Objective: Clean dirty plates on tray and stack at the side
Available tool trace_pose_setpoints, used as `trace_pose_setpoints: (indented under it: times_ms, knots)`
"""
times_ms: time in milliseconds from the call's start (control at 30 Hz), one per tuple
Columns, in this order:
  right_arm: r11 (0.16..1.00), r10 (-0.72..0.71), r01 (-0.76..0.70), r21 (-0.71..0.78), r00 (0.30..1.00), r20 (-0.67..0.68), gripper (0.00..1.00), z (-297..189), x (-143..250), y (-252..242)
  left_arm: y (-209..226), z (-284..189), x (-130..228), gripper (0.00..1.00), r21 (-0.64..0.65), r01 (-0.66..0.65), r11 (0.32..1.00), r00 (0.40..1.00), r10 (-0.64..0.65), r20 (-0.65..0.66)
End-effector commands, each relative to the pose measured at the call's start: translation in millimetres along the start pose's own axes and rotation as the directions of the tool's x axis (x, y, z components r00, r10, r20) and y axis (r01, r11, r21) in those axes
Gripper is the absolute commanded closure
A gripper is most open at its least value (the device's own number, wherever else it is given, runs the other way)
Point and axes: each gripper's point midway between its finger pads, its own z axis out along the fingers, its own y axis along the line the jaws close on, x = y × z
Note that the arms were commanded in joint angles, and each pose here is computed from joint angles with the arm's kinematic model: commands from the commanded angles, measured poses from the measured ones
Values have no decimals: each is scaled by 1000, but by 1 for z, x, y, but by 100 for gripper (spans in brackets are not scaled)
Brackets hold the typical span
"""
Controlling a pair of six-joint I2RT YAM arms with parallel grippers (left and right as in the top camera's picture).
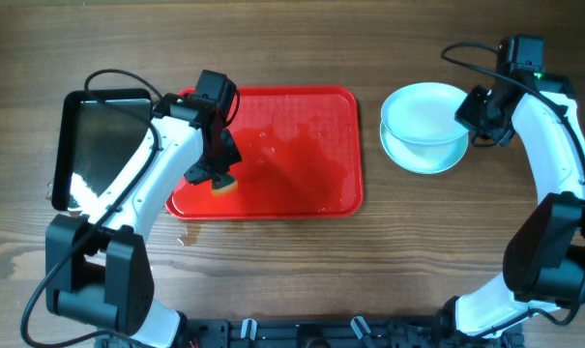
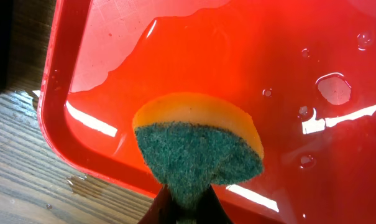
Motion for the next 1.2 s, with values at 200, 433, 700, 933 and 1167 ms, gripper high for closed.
trace_pose_setpoints:
  times_ms: [200,433,700,933,1167]
  knots:
    - [1000,9,-8,10,998,-58,66,5,12,-3,-1,-3,-2,96,12,-4,1000,1000,4,7]
    - [965,-84,50,-256,989,-123,67,-31,34,37,-9,-3,-13,96,45,-36,998,998,34,51]
    - [827,-352,265,-497,932,-90,66,-97,88,88,16,-2,-52,96,74,54,996,992,-62,109]
    - [754,-524,394,-526,843,-120,49,-98,147,123,75,2,-76,96,55,236,970,967,-240,88]
    - [708,-596,427,-562,788,-152,49,-77,215,157,149,4,-108,96,35,431,902,889,-431,157]
